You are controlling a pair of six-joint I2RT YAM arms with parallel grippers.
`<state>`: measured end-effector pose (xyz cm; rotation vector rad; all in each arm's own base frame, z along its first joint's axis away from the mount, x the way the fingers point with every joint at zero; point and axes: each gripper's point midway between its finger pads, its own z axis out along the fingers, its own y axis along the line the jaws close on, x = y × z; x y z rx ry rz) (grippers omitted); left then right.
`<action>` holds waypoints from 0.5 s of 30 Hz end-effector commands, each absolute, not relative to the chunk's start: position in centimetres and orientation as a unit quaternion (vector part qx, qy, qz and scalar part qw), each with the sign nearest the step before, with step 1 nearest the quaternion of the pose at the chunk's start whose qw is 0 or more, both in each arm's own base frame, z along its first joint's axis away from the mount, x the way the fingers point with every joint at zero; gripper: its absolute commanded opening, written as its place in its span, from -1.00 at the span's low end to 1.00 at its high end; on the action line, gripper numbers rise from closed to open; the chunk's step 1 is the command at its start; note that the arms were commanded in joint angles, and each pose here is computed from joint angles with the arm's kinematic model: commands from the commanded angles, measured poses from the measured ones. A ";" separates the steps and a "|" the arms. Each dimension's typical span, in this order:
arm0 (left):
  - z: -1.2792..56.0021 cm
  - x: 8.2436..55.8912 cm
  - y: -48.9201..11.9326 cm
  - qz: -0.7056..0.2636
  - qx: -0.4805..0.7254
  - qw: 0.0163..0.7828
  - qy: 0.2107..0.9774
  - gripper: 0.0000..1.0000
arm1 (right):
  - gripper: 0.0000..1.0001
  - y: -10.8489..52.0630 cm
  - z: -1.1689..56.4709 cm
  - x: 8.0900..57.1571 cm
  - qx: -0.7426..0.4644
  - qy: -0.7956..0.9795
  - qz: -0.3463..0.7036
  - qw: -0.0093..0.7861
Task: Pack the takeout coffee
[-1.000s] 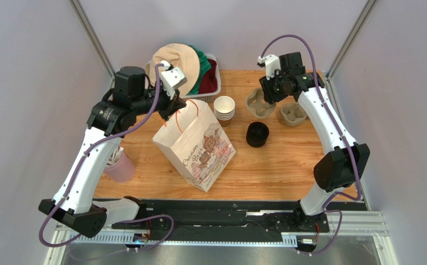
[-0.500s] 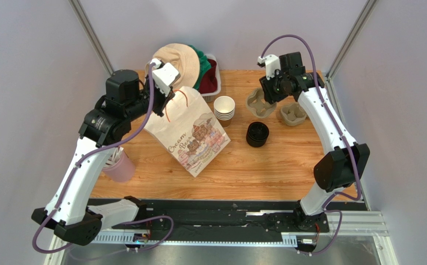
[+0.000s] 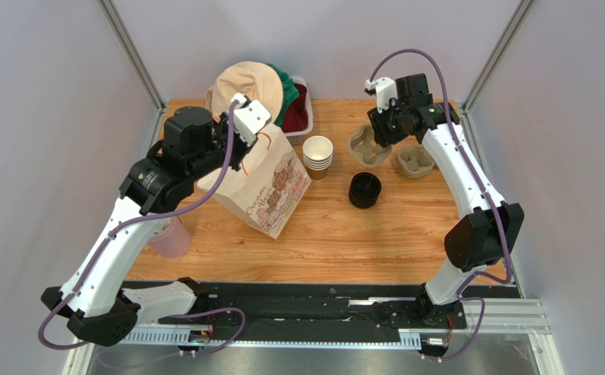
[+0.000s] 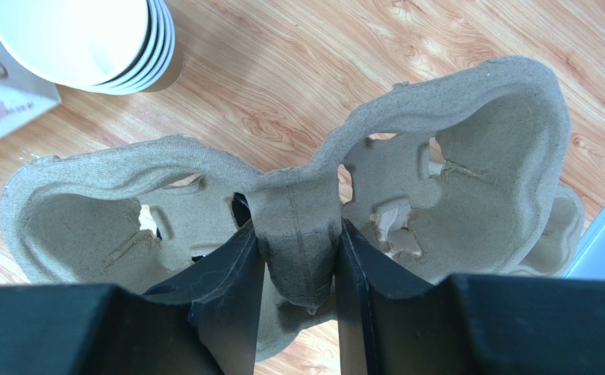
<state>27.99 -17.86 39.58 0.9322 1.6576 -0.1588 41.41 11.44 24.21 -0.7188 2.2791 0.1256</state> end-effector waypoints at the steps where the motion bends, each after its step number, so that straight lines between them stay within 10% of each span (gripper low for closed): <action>1: 39.3 28.3 -18.2 -0.043 0.410 0.577 0.705 -1.00 | -0.36 11.5 25.3 42.0 -0.283 0.876 0.042 0.390; 5: 38.2 28.5 -19.1 -0.051 0.419 0.562 0.712 -0.78 | -0.36 11.5 25.4 42.1 -0.282 0.875 0.040 0.390; 10: 38.8 28.1 -19.4 -0.067 0.417 0.566 0.708 0.23 | -0.36 11.3 25.7 42.1 -0.282 0.874 0.036 0.394; 15: 40.9 25.5 -20.7 -0.132 0.439 0.580 0.673 0.39 | -0.36 11.2 26.1 41.9 -0.281 0.872 0.034 0.399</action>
